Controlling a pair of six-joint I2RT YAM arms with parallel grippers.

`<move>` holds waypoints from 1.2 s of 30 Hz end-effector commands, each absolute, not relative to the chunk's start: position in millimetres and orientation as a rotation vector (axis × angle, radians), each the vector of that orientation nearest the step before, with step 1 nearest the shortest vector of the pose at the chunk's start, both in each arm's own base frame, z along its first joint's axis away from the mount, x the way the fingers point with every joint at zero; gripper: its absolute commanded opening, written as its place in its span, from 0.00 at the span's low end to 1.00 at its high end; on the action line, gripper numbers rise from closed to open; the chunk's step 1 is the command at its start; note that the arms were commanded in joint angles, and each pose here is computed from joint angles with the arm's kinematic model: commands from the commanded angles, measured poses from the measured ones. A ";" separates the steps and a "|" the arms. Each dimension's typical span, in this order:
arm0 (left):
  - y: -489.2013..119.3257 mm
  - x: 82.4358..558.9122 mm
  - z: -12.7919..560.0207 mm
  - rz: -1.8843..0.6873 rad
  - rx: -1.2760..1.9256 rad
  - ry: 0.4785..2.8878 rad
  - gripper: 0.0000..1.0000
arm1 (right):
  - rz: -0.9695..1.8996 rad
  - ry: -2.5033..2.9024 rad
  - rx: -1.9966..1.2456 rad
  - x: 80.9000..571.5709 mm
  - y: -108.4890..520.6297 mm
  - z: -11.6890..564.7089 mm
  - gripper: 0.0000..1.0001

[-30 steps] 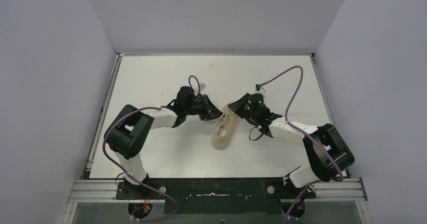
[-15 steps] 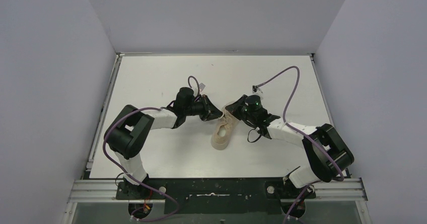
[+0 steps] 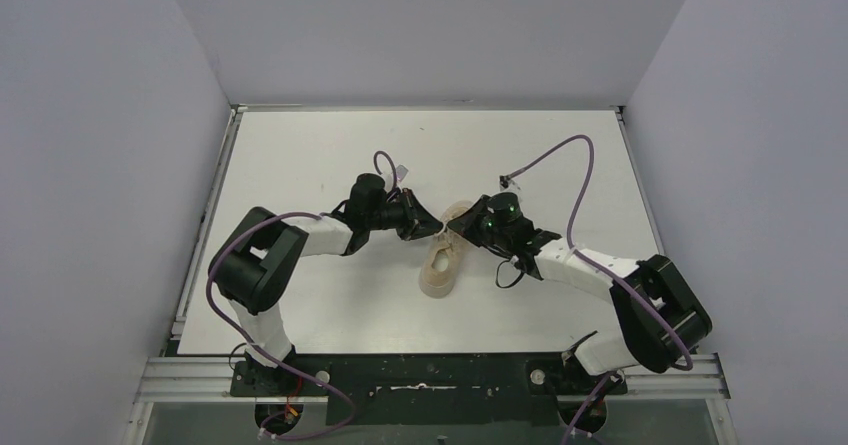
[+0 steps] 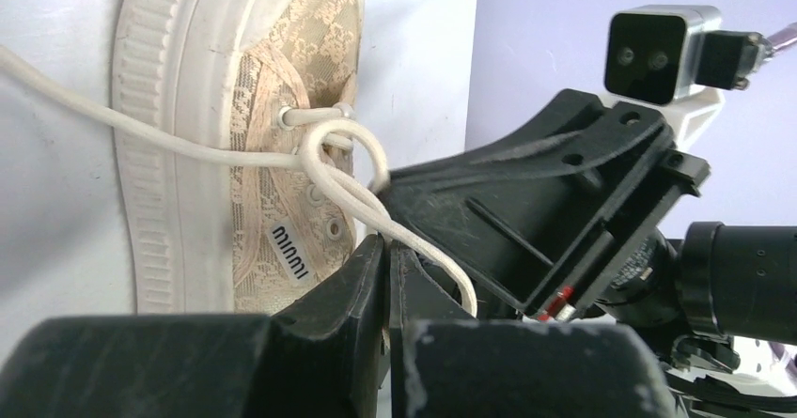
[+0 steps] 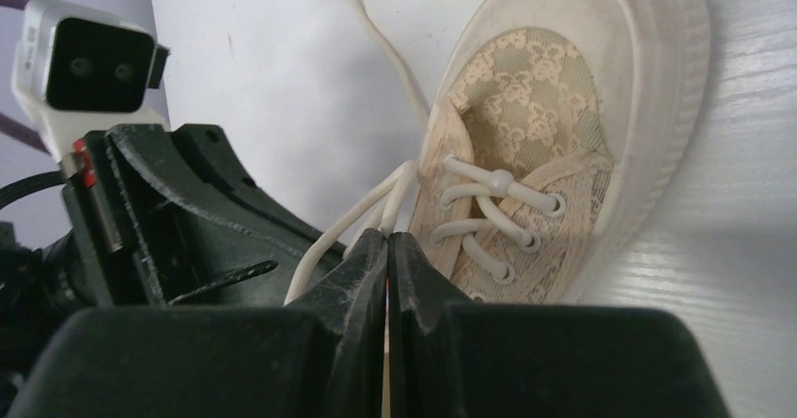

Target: Tie the shoes

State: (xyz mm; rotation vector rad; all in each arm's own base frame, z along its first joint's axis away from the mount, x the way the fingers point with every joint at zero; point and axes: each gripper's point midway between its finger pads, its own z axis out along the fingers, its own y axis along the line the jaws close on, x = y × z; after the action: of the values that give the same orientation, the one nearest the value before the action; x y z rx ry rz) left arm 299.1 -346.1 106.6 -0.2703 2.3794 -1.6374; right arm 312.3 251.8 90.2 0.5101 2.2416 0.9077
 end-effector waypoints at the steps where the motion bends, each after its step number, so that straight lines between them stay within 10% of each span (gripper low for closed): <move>1: -348.3 303.1 113.7 -1.666 -0.196 2.330 0.00 | 0.970 2.237 0.445 301.7 252.1 111.0 0.00; 25: -352.0 312.8 119.8 -1.710 -0.170 2.295 0.00 | 0.895 2.410 0.240 310.7 258.9 97.5 0.01; 36: -352.9 317.5 107.8 -1.707 -0.204 2.327 0.00 | 0.830 2.492 0.121 296.1 246.2 113.5 0.40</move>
State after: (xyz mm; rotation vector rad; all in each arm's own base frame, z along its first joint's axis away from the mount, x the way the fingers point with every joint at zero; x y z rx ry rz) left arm 306.4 -346.7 93.4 -0.2664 2.4005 -1.6709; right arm 294.3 245.1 81.8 0.2133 2.5279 0.8053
